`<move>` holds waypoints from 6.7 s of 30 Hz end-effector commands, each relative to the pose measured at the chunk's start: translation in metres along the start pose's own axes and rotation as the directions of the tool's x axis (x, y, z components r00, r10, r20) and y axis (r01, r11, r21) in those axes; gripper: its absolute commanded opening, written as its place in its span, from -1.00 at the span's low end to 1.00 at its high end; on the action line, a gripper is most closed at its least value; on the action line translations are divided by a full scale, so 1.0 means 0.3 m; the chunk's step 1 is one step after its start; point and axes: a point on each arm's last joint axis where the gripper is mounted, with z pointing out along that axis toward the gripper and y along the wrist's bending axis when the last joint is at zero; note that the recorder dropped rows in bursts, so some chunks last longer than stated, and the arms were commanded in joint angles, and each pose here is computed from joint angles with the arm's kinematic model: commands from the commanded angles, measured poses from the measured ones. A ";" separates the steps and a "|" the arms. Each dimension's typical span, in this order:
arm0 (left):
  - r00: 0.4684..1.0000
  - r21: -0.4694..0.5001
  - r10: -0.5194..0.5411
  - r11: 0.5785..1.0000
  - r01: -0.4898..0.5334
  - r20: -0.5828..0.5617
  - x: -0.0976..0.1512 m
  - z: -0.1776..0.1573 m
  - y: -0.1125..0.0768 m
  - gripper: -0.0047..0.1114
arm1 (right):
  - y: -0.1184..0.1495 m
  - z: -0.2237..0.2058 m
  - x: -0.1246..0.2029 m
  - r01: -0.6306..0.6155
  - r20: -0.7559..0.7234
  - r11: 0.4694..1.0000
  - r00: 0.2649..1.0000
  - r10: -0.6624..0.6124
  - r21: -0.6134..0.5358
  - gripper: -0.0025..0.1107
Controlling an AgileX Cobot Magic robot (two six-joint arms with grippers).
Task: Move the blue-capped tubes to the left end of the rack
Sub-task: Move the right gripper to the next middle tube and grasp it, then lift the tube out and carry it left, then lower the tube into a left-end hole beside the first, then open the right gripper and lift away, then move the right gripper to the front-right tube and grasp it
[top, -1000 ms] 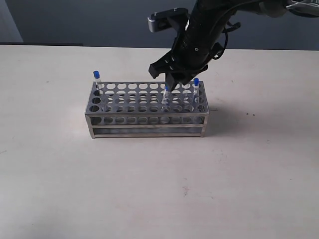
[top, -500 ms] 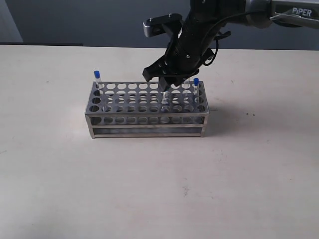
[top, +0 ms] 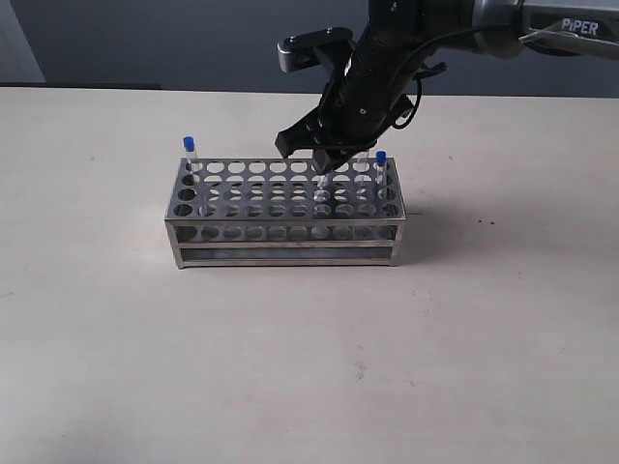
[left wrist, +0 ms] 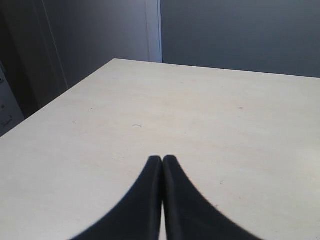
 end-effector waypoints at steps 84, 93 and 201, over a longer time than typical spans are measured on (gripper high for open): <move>1.000 0.007 -0.006 1.000 0.006 0.003 0.001 0.002 -0.002 -0.91 | 0.341 0.020 -0.228 0.354 0.170 0.926 0.928 -0.331 -0.128 -0.97; 1.000 0.007 -0.006 1.000 0.006 0.003 0.001 0.002 -0.002 -0.91 | 0.374 0.047 -0.243 0.383 0.265 0.897 0.908 -0.324 -0.218 -0.97; 1.000 0.007 -0.006 1.000 0.006 0.005 0.001 0.002 -0.002 -0.91 | -0.090 -0.154 0.076 0.009 0.002 0.992 1.000 -0.010 0.127 -0.24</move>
